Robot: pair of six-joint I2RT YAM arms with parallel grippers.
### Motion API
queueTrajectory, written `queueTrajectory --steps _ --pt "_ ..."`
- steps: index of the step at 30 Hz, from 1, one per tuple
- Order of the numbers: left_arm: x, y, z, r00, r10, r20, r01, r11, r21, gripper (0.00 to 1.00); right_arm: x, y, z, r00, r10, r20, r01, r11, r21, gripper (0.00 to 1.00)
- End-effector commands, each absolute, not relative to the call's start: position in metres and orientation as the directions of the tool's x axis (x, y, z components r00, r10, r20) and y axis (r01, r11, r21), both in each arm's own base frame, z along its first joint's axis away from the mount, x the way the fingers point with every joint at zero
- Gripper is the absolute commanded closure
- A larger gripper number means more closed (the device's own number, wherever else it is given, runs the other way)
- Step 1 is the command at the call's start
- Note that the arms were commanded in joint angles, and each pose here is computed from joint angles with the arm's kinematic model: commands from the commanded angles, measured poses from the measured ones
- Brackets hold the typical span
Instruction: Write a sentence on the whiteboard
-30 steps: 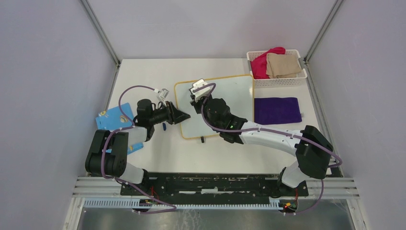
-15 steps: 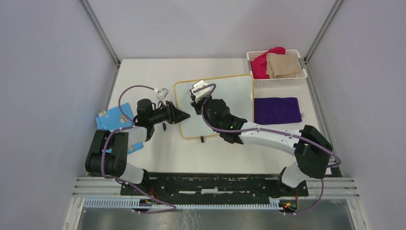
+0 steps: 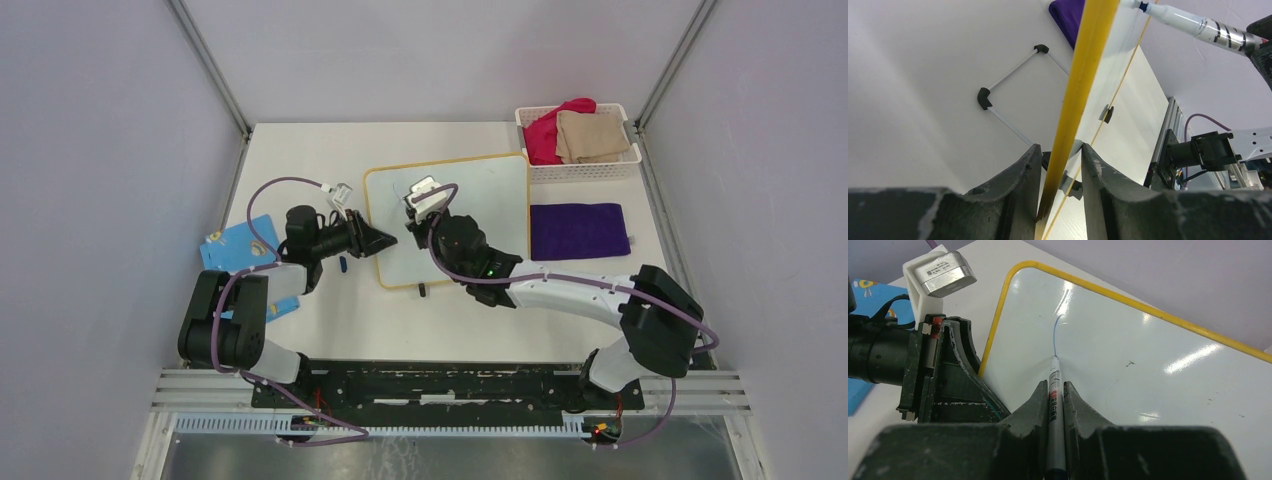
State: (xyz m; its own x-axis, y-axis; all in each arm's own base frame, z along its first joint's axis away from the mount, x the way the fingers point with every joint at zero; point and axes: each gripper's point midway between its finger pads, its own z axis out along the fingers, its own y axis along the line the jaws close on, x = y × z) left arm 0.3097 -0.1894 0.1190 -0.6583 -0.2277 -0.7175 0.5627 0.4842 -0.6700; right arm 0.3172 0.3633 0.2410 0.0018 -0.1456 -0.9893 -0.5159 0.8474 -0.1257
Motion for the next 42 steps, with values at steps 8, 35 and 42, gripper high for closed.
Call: queueTrajectory --steps 8,35,42 --pt "0.317 -0.19 0.129 -0.594 -0.201 -0.779 0.621 0.501 -0.603 0.52 0.31 0.356 0.298 0.076 -0.001 -0.997 -0.541 0.84 -0.042 1.0" --pt "0.317 -0.192 0.125 -0.601 -0.185 -0.777 0.618 0.509 -0.599 0.67 0.318 0.352 0.307 0.103 0.004 -0.995 -0.512 0.858 -0.049 1.0" --pt "0.316 -0.192 0.124 -0.602 -0.183 -0.777 0.618 0.51 -0.599 0.71 0.319 0.352 0.302 0.096 -0.006 -0.995 -0.507 0.86 -0.055 1.0"
